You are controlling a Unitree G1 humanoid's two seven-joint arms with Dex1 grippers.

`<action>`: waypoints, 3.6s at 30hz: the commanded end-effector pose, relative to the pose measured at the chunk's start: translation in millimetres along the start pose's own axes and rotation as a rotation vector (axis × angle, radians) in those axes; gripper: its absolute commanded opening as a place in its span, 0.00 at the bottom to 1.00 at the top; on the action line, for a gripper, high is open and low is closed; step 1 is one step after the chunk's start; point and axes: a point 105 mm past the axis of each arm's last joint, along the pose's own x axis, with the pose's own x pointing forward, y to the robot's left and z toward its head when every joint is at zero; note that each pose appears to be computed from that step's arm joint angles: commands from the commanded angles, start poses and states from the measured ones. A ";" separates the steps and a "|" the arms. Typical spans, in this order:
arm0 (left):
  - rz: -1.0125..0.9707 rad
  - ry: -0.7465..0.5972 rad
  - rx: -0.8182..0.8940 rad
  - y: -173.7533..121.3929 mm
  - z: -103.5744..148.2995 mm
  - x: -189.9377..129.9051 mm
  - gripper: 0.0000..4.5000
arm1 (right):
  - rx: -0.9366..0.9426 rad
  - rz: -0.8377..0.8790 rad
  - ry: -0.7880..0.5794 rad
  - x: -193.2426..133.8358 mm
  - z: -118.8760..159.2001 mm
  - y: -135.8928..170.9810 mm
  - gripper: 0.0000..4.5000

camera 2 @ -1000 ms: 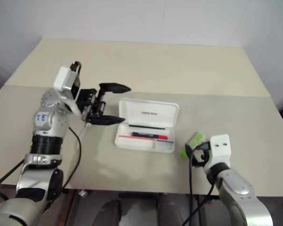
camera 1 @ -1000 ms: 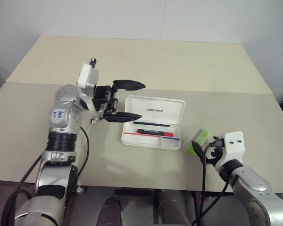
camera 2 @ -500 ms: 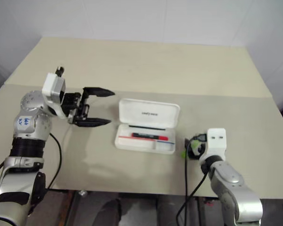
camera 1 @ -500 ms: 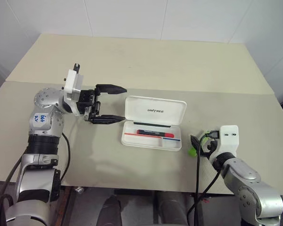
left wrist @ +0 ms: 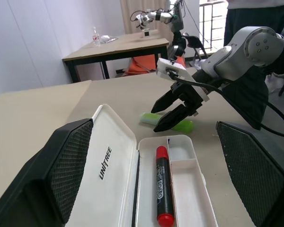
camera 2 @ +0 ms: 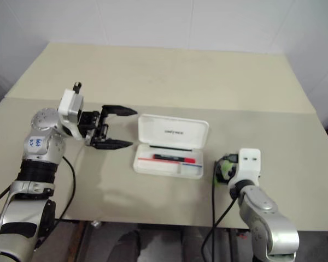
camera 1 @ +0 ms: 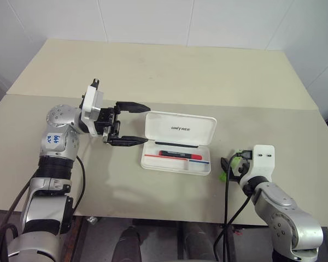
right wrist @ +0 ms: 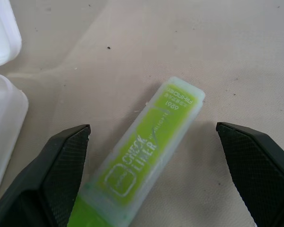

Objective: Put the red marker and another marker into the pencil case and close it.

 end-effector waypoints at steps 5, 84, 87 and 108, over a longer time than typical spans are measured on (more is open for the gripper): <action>-0.060 0.003 0.065 -1.5 9.7 1.9 1.00 | -0.025 -0.055 0.039 6.7 -5.3 -9.0 0.81; 0.221 0.086 -0.005 -41.1 2.1 -63.6 1.00 | -0.830 1.264 -0.175 -8.8 58.5 181.0 0.63; 0.221 0.088 -0.005 -40.7 2.1 -63.7 1.00 | -0.831 1.284 -0.173 -13.2 58.8 179.5 0.87; 0.767 0.244 0.064 -8.7 -19.4 -68.5 1.00 | -0.610 1.287 -0.251 -52.1 66.6 108.1 1.00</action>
